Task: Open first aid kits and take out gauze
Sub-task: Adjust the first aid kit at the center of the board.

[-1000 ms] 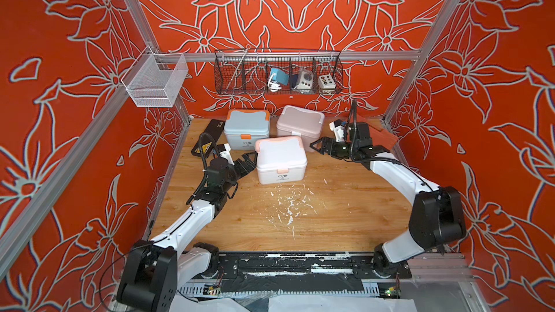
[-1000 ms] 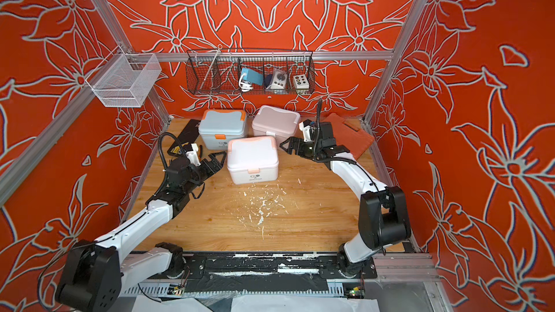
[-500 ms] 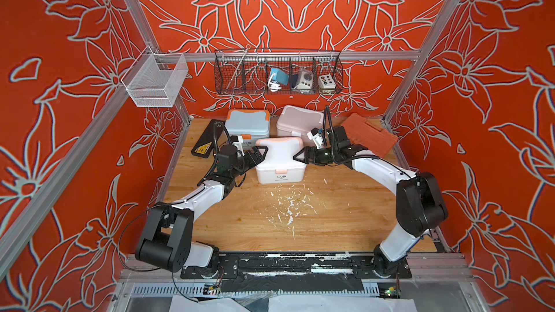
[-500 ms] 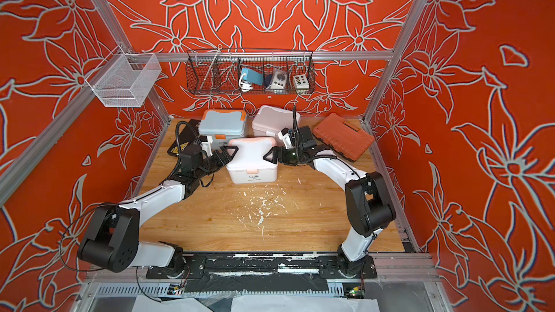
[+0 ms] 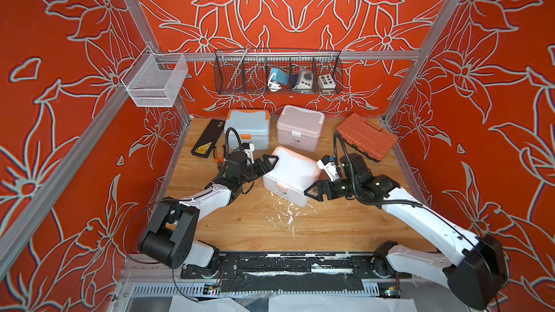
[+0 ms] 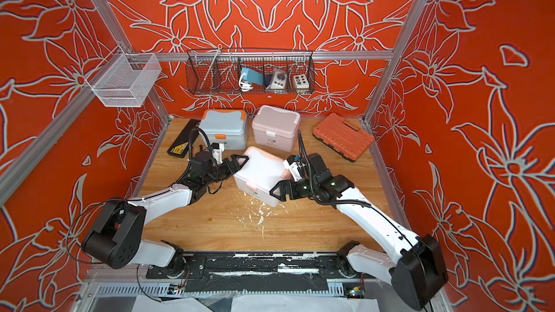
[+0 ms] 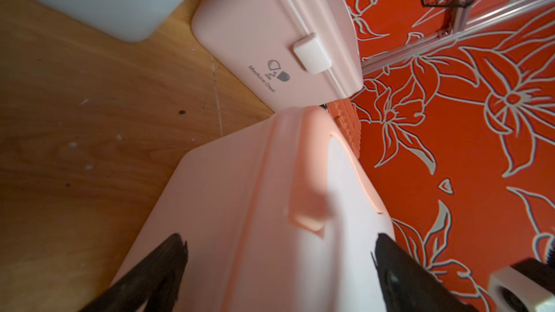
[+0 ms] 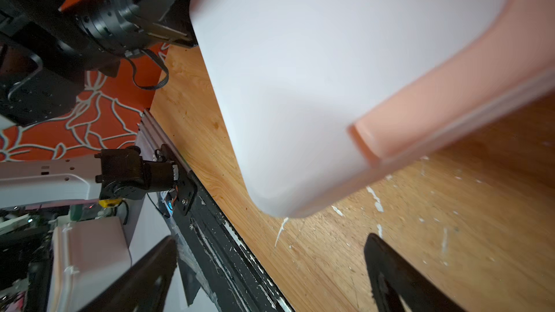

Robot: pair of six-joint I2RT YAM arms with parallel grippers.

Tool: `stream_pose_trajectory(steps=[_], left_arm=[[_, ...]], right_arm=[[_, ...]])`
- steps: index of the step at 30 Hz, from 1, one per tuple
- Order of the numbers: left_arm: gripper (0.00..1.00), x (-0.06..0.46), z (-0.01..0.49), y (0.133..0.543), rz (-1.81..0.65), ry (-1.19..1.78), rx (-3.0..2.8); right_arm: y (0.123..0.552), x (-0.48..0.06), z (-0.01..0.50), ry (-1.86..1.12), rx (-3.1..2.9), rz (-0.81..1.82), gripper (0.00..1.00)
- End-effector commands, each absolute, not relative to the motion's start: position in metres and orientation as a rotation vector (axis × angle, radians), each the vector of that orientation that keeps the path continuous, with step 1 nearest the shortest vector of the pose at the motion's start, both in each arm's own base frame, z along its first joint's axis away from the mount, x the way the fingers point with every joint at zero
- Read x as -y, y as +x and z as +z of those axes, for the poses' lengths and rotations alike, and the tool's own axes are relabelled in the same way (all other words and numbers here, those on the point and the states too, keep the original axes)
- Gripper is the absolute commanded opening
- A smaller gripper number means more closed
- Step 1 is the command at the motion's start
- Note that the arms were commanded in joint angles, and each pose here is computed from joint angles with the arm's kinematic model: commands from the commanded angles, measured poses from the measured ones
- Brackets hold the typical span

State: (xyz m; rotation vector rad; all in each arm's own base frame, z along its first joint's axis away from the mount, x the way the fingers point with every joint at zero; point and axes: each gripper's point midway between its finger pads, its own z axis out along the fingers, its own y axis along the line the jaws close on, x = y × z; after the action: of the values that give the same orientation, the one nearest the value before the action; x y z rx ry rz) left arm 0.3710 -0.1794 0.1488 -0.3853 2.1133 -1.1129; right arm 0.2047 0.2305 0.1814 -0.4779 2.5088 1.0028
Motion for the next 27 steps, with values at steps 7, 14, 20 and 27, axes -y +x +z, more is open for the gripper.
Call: stream_pose_trajectory(steps=[7,14,20,27], left_arm=[[0.98,0.116,0.185,0.345,-0.896,-0.563,-2.053],[0.98,0.132,0.205,0.291,-1.035,-0.479,-2.044],[0.98,0.171,0.190,0.264,-1.211,-0.405,-2.108],[0.96,0.203,0.182,0.270,-1.361,-0.302,-2.111]], right_arm=[[0.225,-0.170,0.214,-0.291,-2.614,0.507,0.98],[0.260,-0.214,0.256,-0.394,-2.454,0.810,0.98],[0.309,-0.245,0.251,-0.503,-2.517,0.788,0.94],[0.334,-0.271,0.201,-0.567,-2.643,0.826,0.85]])
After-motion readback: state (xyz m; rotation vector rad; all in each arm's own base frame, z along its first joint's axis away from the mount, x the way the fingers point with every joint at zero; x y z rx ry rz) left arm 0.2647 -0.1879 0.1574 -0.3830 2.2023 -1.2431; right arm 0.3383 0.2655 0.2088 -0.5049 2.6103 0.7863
